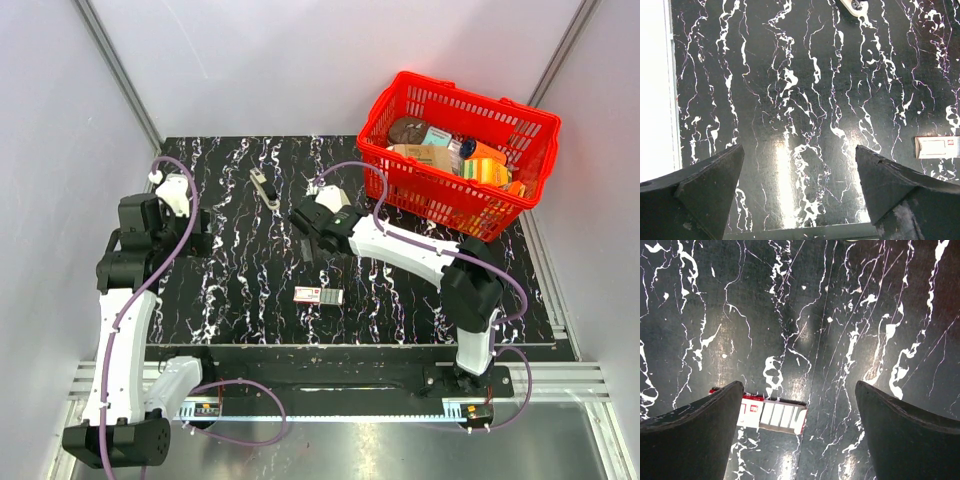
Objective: Unload the staples from the stapler
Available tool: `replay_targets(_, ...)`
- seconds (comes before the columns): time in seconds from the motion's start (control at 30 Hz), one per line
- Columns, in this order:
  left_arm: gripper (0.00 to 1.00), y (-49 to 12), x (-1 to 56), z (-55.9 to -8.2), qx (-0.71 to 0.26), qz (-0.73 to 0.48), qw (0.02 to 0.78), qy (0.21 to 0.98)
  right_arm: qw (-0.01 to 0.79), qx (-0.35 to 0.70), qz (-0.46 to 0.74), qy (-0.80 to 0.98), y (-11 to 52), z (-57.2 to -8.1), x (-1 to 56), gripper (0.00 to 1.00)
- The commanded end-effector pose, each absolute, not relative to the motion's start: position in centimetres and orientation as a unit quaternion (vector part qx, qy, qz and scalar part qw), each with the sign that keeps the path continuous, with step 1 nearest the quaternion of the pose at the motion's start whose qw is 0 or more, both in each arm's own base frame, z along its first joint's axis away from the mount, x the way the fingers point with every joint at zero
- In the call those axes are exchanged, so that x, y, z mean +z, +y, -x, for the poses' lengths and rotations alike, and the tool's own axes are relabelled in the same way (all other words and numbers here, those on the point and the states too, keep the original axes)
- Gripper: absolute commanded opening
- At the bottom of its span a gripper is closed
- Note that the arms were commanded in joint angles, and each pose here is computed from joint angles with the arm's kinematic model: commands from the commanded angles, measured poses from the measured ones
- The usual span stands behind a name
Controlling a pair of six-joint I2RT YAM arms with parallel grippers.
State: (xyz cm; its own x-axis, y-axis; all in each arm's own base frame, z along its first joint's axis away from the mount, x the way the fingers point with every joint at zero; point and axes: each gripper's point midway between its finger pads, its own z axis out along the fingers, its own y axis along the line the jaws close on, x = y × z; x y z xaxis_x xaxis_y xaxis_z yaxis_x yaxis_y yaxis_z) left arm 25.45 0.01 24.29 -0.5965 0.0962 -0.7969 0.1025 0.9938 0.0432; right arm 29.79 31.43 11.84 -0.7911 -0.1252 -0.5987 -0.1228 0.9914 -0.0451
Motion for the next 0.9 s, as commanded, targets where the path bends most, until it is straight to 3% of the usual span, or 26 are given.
replay_targets(0.0, 0.99, 0.6, 24.6, -25.1, 0.008, -0.044, 0.455, 0.889, 0.387, 0.008, 0.088, 0.918, 32.2, -31.9, 15.1, 0.99)
replay_targets(0.2, 0.99, 0.3, 24.0, -25.2, -0.004, -0.040, 0.447, 0.894, 0.417, 0.020, 0.129, 0.899, 33.7, -34.5, 15.5, 0.99)
replay_targets(0.4, 0.99, 0.4, 23.4, -25.0, -0.002, -0.041, 0.442, 0.896, 0.426, 0.083, 0.098, 0.896, 33.7, -37.7, 15.3, 0.98)
replay_targets(0.87, 0.99, 0.7, 21.8, -25.7, 0.005, -0.046, 0.427, 0.903, 0.453, 0.037, 0.091, 0.886, 31.1, -44.2, 11.0, 0.85)
